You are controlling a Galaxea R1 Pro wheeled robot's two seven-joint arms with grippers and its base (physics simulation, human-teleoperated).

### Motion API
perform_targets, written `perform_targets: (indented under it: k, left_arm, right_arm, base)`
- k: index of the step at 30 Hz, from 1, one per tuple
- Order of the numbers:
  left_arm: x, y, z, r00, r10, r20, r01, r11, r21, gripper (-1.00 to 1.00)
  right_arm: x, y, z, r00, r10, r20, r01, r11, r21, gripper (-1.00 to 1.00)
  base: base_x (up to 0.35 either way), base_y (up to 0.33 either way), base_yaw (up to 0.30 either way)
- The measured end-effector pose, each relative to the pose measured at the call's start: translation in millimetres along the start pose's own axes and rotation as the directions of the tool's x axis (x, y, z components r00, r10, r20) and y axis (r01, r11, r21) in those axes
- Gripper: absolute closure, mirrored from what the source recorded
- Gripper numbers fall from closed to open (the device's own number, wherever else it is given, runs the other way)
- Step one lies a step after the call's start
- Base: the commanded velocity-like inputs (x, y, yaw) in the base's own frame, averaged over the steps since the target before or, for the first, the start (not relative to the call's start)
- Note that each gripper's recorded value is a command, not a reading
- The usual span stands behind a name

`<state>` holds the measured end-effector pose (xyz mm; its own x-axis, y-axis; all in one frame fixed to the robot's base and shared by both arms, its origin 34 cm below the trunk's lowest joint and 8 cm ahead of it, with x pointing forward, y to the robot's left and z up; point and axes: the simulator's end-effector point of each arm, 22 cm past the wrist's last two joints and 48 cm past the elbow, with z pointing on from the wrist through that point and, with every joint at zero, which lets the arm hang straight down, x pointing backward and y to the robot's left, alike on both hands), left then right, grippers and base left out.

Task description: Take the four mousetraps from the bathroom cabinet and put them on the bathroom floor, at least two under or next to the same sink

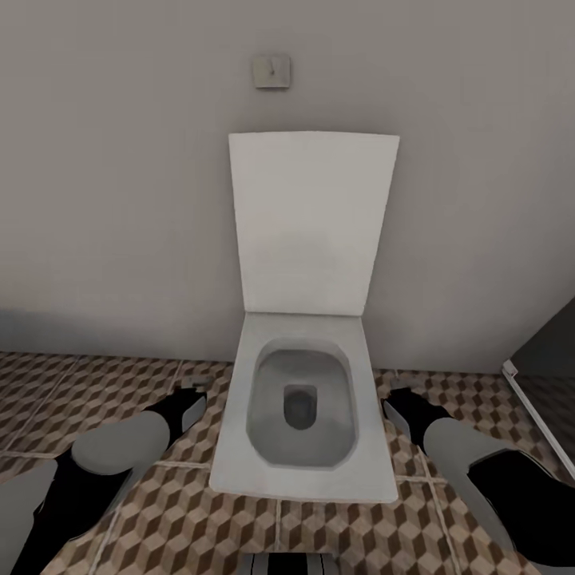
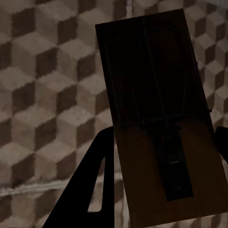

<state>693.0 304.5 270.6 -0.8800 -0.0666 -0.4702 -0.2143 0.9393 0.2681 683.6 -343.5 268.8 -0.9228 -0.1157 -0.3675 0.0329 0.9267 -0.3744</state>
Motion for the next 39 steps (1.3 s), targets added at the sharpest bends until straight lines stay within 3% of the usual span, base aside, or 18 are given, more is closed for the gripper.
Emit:
perform_targets:
  k: [11,31,39]
  left_arm:
    - [7,1,1.8,1.000,0.004,-0.008,-0.004,1.000,0.002,1.00]
    - [17,-13,-0.5,1.000,0.017,-0.023,-0.016,0.999,0.030,1.00]
    - [23,-15,3.7,0.999,0.021,-0.035,-0.020,0.999,0.031,1.00]
  right_arm:
    - [40,-4,9.6,0.998,-0.020,-0.052,0.020,1.000,0.014,1.00]
    - [39,-2,13.2,1.000,-0.004,0.011,0.004,1.000,0.015,1.00]
    - [44,1,16.9,1.000,-0.008,0.002,0.008,1.000,0.015,1.00]
  base:
    - [0.001,0.000,0.000]
    - [0.000,0.000,0.000]
    - [0.000,0.000,0.000]
